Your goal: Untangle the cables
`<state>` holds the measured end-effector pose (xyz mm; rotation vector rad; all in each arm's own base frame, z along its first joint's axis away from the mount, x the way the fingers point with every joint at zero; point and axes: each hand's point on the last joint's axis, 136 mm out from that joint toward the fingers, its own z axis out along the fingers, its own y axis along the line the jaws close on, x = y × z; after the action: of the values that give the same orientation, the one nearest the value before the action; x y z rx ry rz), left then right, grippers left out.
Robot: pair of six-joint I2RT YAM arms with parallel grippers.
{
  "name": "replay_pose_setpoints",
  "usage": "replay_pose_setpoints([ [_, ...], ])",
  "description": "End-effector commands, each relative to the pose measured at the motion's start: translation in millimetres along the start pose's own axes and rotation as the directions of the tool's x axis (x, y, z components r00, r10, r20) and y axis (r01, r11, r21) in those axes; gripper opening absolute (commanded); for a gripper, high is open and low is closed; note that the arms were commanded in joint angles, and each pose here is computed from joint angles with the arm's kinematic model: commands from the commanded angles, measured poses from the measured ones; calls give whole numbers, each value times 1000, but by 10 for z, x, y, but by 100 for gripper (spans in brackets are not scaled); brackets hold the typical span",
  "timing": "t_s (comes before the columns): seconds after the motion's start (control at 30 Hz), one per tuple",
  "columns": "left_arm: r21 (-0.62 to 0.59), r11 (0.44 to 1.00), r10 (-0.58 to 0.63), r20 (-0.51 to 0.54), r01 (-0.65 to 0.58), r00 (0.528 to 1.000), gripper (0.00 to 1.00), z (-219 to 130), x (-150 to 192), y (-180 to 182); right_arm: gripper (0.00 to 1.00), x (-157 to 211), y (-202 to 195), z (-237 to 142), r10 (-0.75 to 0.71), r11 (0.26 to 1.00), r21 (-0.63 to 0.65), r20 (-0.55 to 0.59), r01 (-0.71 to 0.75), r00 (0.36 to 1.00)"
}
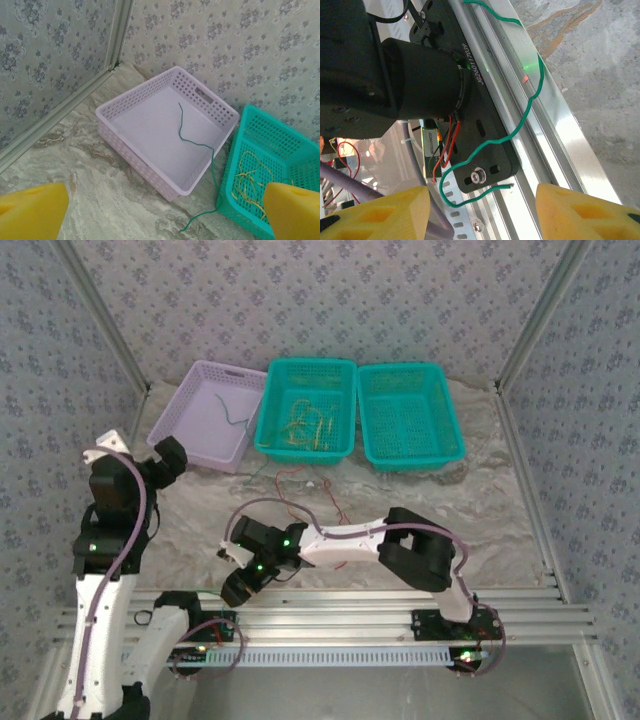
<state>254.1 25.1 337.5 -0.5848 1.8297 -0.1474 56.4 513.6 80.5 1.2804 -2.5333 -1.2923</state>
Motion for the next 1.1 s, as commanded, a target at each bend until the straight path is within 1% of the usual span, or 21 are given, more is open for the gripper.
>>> replay_pose_setpoints([
  [0.0,5,1000,7,33,-7,999,100,-27,-34,8,59,12,-45,79,55,998,16,-51,-54,997],
  [0.3,-4,1000,16,35,-15,999,100,13,25,46,59,10,-341,248,166,981,114,-91,-155,982],
  [0.37,-6,1000,19,36,-19,999,100,16,29,51,59,2,-402,265,179,976,142,-86,-165,980],
  [0.5,-4,1000,16,39,-16,999,100,19,31,53,59,-19,-429,323,179,975,151,-83,-165,980],
  [0.57,-4,1000,17,37,-17,999,100,26,44,54,59,-59,-424,339,208,970,143,-71,-196,976],
  [0.73,-2,1000,17,38,-17,999,100,30,56,56,59,-104,-300,369,189,976,123,-72,-179,979],
  [0.93,-3,1000,20,33,-20,999,100,31,65,59,58,53,-282,403,220,973,107,-138,-206,966],
  [1.07,-8,1000,15,33,-14,999,100,38,69,71,55,96,-182,439,195,978,103,-169,-180,966],
])
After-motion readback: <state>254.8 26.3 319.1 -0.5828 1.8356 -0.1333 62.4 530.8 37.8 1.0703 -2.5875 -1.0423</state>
